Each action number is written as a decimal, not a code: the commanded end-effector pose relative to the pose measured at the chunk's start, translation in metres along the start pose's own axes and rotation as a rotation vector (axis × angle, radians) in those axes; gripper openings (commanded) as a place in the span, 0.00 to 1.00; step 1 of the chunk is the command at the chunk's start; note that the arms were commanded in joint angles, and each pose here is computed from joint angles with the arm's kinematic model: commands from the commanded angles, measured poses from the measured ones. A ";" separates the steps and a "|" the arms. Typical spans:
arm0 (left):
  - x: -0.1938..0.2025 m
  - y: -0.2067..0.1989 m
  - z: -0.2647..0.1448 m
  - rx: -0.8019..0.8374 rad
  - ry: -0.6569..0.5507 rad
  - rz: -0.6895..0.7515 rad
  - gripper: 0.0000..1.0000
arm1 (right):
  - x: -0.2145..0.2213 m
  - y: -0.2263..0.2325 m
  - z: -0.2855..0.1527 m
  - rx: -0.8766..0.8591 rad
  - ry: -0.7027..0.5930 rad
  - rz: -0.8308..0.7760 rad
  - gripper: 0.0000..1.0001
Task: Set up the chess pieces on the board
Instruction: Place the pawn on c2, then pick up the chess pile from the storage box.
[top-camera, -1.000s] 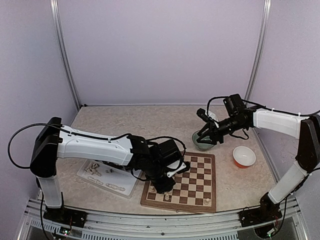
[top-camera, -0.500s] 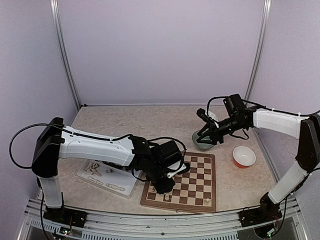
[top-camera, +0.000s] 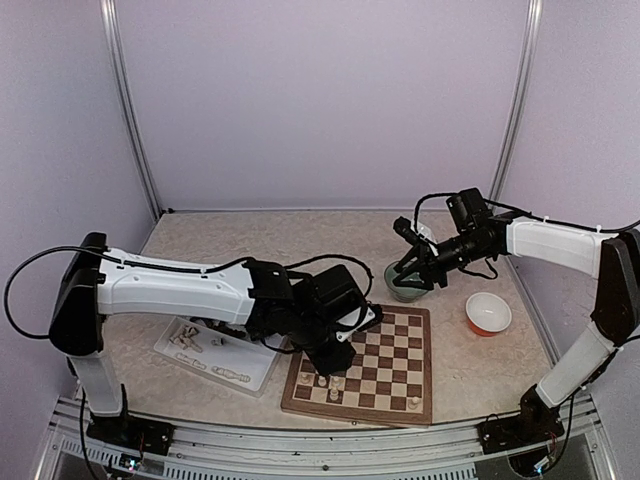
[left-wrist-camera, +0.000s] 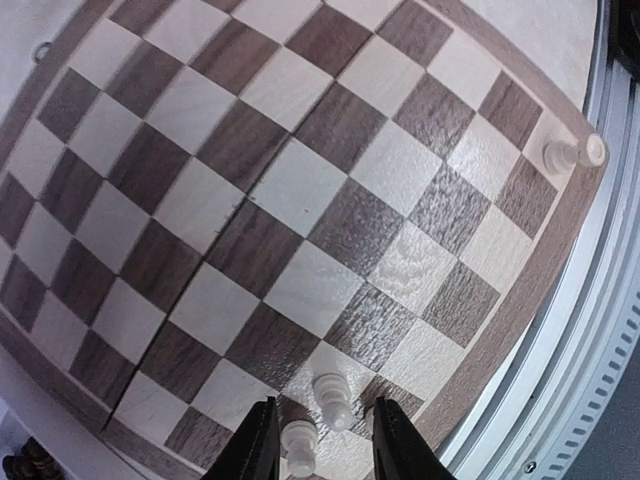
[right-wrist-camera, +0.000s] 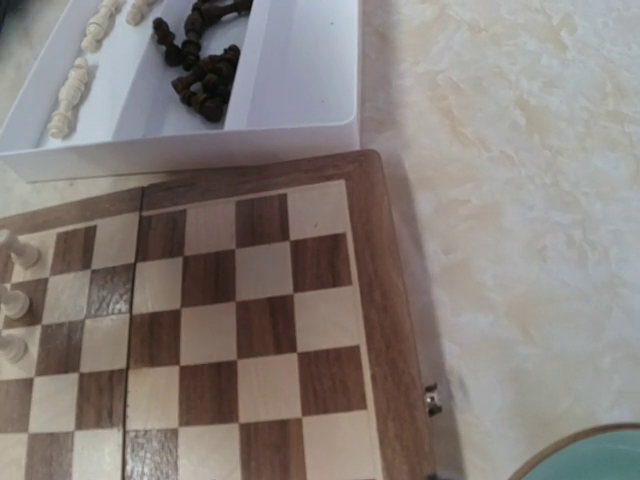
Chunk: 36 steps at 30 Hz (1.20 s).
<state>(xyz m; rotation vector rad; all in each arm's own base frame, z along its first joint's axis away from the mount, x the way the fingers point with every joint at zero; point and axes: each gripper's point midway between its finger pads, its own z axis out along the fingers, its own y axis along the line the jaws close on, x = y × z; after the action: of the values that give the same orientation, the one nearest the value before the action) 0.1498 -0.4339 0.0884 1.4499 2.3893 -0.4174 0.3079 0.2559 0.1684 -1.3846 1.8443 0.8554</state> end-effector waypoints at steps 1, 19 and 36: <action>-0.030 0.050 -0.058 -0.187 -0.230 -0.179 0.36 | -0.001 0.006 -0.004 -0.017 -0.009 0.000 0.44; 0.190 0.181 -0.076 -0.476 -0.076 -1.023 0.33 | 0.000 0.005 -0.001 -0.036 -0.003 0.001 0.44; 0.191 0.219 -0.054 -0.404 -0.172 -1.117 0.44 | 0.004 0.005 0.001 -0.040 0.006 0.005 0.43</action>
<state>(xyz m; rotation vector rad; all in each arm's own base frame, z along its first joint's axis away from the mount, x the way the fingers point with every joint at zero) 0.2461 -0.1553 0.0465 -0.1900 2.6964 -0.1967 0.3022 0.2556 0.1638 -1.4064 1.8515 0.8799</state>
